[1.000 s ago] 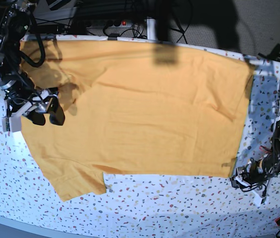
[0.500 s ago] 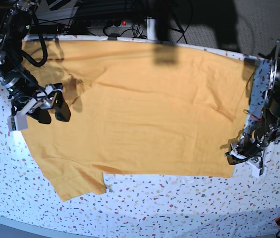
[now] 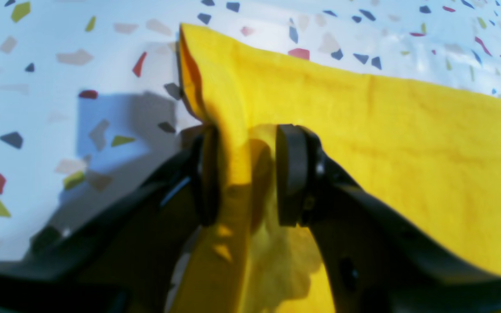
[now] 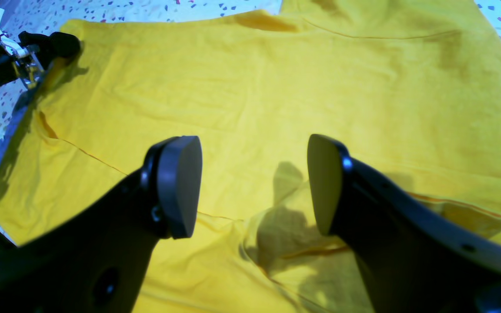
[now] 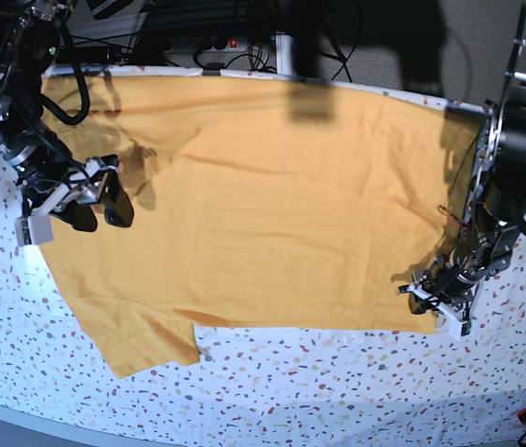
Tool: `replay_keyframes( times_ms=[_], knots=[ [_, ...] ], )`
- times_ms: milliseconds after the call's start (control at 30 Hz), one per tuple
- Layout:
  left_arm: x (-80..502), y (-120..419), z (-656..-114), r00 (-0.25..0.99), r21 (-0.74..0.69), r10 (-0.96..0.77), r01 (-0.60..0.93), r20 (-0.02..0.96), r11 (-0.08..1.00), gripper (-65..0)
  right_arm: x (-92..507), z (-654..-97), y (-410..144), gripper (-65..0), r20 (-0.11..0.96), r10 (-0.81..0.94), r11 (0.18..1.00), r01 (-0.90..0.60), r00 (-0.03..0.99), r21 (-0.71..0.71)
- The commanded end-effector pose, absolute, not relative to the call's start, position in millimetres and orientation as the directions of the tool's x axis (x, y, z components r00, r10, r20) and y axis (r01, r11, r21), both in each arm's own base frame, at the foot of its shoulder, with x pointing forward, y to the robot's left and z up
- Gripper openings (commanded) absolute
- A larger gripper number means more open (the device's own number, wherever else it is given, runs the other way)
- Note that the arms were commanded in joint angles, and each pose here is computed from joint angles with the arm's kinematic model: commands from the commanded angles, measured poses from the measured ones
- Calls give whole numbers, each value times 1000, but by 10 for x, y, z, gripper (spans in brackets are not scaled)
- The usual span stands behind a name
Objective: Fold the T-shirt properly
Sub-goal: 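Release the shirt and grasp its side edges with both grippers, then lift the shirt's side edges and fold them toward the collar with both grippers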
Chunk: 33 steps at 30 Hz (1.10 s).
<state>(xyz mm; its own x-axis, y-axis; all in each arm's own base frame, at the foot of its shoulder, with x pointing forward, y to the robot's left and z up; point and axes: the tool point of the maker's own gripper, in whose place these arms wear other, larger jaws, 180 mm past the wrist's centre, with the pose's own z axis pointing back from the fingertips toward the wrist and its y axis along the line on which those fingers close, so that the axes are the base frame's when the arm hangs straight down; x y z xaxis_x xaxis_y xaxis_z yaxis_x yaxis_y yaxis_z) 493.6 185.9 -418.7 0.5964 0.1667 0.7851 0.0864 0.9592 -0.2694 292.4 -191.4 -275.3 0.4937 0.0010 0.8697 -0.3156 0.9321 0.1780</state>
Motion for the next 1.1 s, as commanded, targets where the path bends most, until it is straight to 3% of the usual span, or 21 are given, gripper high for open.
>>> replay_keyframes(
  times_ms=[0,100,233,367,700,867,1067],
  knots=[
    [5122,1885,-3951,544,-258,168,93,822,962,-484,2974,-2571,-1887,-271,901,8,924,-348,433,159],
    [5180,1971,-3876,496,-241,178,65,850,968,-650,2996,-2547,-1892,-271,905,9,925,-348,424,154],
    [5199,1996,-3837,476,-239,181,64,861,969,-650,3219,-2374,-2042,-271,934,69,951,-305,351,44],
    [5197,1995,-3840,477,-239,181,64,860,969,-650,3537,-2377,-2351,-271,928,107,978,-207,356,-33],
    [5198,1991,-3839,476,-240,181,65,861,969,-650,4338,-2837,-3283,-271,836,-120,987,-25,535,157],
    [5199,1988,-3839,476,-240,181,65,861,969,-650,4624,-2986,-3596,-271,770,-108,993,30,629,115],
    [5198,1993,-3839,476,-239,181,64,860,969,-650,4644,-3476,-3519,-271,674,-56,998,31,736,49]
  ],
)
